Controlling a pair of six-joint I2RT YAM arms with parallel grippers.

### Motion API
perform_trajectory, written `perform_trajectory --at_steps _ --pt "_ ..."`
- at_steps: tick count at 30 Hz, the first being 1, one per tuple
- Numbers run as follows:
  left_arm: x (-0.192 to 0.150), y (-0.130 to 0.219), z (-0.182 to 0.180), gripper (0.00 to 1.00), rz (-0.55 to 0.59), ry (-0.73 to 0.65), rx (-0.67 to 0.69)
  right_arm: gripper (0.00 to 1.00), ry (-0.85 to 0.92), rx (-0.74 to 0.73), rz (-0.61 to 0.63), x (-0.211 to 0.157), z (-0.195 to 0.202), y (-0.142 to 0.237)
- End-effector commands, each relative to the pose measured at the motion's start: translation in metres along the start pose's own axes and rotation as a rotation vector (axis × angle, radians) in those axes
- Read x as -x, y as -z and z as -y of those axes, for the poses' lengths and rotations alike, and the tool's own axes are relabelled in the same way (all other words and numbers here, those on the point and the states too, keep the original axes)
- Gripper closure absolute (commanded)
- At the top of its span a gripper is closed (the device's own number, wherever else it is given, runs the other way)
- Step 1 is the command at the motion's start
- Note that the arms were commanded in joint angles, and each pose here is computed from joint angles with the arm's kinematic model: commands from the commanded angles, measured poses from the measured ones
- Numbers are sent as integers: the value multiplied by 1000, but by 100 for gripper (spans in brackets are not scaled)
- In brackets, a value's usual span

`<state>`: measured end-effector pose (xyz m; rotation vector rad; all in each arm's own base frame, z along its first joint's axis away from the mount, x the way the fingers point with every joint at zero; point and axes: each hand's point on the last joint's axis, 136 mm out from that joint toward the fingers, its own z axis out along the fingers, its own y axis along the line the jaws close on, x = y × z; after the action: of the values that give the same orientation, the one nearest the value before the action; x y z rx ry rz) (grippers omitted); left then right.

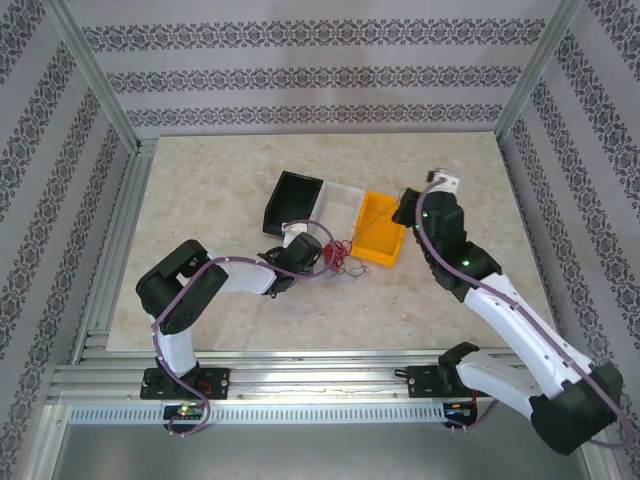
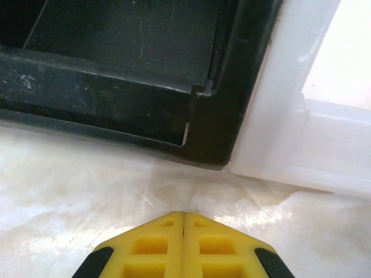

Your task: Untangle the cables

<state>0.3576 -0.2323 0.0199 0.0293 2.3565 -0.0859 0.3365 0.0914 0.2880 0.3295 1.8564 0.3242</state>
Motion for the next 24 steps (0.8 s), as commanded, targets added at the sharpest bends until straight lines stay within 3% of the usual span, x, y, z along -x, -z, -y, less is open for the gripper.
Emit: perform_trajectory --at_steps 1,8,13,14,17,21,24 --pt "-14 -7 -25 100 -48 20 79 100 -114 -93 66 15 33 8" --pt "-14 -6 -22 100 -36 23 40 100 -164 -35 52 21 43 10" --pt "-7 8 29 100 28 -52 -285 100 -135 57 -35 0 26 3" --pt "-3 17 44 95 60 -73 -382 100 -121 75 -58 -6 21 2" --pt "9 37 67 60 122 -89 -541 100 -54 122 -96 -19 5 4" --pt "24 49 82 46 124 -79 -603 100 27 141 -129 -33 -12 7" --pt "36 53 96 39 120 -69 -651 100 -19 71 -159 -48 1 1"
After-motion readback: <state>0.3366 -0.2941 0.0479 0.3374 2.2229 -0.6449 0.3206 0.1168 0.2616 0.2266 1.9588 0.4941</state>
